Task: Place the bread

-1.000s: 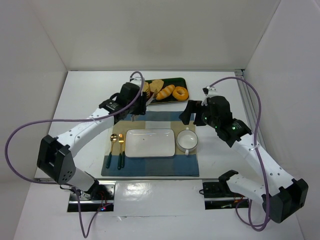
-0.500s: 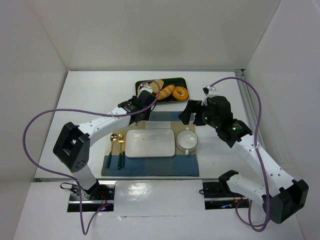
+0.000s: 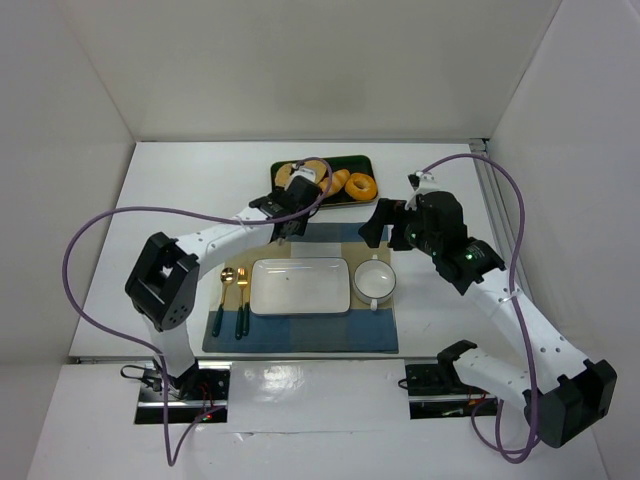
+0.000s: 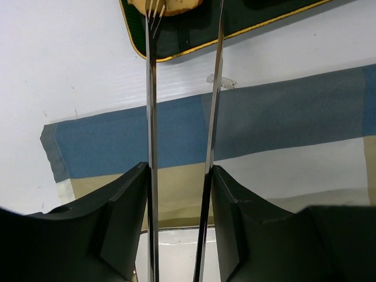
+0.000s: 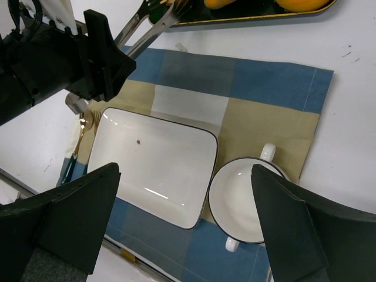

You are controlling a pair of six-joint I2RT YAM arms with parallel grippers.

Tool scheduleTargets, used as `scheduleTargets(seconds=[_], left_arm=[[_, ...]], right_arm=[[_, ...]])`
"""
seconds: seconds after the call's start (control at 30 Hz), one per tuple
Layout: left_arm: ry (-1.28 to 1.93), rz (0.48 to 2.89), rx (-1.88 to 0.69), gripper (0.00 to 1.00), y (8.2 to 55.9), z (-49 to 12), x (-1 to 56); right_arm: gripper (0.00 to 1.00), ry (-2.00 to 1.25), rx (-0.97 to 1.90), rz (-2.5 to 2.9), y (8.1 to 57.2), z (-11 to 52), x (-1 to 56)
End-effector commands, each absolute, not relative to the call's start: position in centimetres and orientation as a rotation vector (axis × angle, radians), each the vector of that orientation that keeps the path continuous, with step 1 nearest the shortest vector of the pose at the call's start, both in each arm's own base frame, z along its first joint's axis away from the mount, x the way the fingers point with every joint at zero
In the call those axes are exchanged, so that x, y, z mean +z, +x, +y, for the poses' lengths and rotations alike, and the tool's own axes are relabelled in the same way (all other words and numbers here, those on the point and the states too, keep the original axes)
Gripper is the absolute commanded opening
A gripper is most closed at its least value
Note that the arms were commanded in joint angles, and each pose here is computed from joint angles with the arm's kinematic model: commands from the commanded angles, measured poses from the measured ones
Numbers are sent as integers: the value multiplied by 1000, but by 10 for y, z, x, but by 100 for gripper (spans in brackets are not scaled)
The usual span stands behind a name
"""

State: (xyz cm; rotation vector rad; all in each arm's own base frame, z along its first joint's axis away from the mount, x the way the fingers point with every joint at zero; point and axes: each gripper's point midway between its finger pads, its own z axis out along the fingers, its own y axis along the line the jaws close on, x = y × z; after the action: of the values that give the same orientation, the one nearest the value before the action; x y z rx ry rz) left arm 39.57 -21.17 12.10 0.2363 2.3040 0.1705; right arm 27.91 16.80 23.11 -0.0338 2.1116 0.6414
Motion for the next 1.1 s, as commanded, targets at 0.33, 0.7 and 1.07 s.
scheduleTargets(seconds=[0.33, 0.7, 1.07], left_arm=[[230, 2286, 185, 36, 415, -209, 130], [201, 2219, 191, 8, 370, -181, 202], [240, 2267, -12, 8, 291, -173, 247]], right_arm=[[100, -10, 644, 2039, 292, 166, 247], [100, 44, 765, 2061, 314, 191, 236], [100, 77, 814, 2030, 371, 194, 266]])
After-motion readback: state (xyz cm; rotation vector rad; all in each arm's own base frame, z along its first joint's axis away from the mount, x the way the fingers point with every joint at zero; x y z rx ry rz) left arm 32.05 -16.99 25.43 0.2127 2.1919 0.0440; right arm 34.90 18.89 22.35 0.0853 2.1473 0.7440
